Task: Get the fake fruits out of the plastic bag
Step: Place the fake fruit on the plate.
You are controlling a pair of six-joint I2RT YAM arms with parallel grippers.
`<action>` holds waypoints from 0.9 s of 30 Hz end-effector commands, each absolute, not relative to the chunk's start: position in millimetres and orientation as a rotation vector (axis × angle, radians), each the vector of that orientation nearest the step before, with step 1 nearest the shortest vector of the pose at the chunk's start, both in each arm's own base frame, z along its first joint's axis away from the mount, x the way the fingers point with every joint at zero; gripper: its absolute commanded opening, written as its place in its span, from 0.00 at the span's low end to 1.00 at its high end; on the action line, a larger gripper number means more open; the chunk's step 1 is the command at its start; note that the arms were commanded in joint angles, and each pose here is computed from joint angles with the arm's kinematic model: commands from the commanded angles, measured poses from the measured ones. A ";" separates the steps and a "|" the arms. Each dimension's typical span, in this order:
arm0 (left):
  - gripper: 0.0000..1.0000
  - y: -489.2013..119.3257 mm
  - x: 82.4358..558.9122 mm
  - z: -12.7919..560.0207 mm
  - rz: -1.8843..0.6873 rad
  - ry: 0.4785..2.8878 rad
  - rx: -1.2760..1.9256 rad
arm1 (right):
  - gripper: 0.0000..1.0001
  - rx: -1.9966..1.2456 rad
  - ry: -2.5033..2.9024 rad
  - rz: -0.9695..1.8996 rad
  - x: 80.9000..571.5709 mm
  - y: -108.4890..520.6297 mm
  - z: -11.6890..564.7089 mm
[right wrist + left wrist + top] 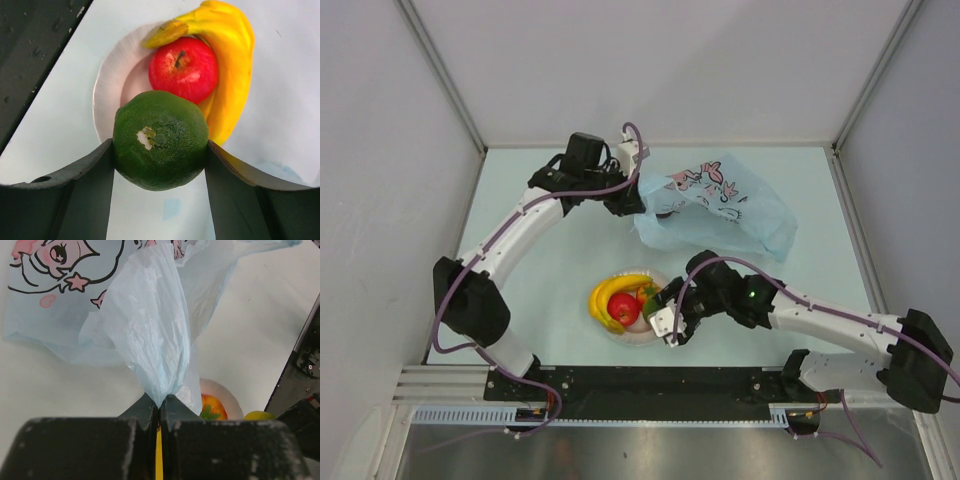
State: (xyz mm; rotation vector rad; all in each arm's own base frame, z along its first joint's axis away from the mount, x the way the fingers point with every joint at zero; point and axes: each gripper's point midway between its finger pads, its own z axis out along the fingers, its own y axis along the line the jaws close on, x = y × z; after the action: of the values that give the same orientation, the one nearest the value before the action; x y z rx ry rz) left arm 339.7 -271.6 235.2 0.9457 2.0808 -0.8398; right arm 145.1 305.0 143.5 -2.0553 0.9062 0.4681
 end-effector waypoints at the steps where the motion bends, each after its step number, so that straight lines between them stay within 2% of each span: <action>1: 0.00 -277.9 334.0 257.6 -0.906 1.998 0.938 | 0.54 -2.031 0.853 0.514 140.7 325.6 139.0; 7: 0.00 -282.2 332.3 267.0 -0.951 1.979 0.900 | 0.55 -2.055 0.824 0.608 120.0 344.1 127.7; 19: 0.00 -275.3 315.3 262.2 -0.956 1.959 0.917 | 0.60 -2.039 0.870 0.614 124.9 360.3 111.7; 21: 0.00 -274.5 313.5 261.6 -0.957 1.956 0.914 | 0.64 -2.036 0.894 0.606 125.8 360.9 109.1; 27: 0.00 -273.4 312.0 261.6 -0.953 1.954 0.917 | 0.85 -2.008 0.925 0.593 129.8 362.1 111.8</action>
State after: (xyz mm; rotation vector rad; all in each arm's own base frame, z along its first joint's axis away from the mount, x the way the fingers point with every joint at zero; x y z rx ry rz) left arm 316.7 -271.8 239.4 0.9116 2.0369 -0.9276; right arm 123.8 351.9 97.7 -2.0750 0.9350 0.6103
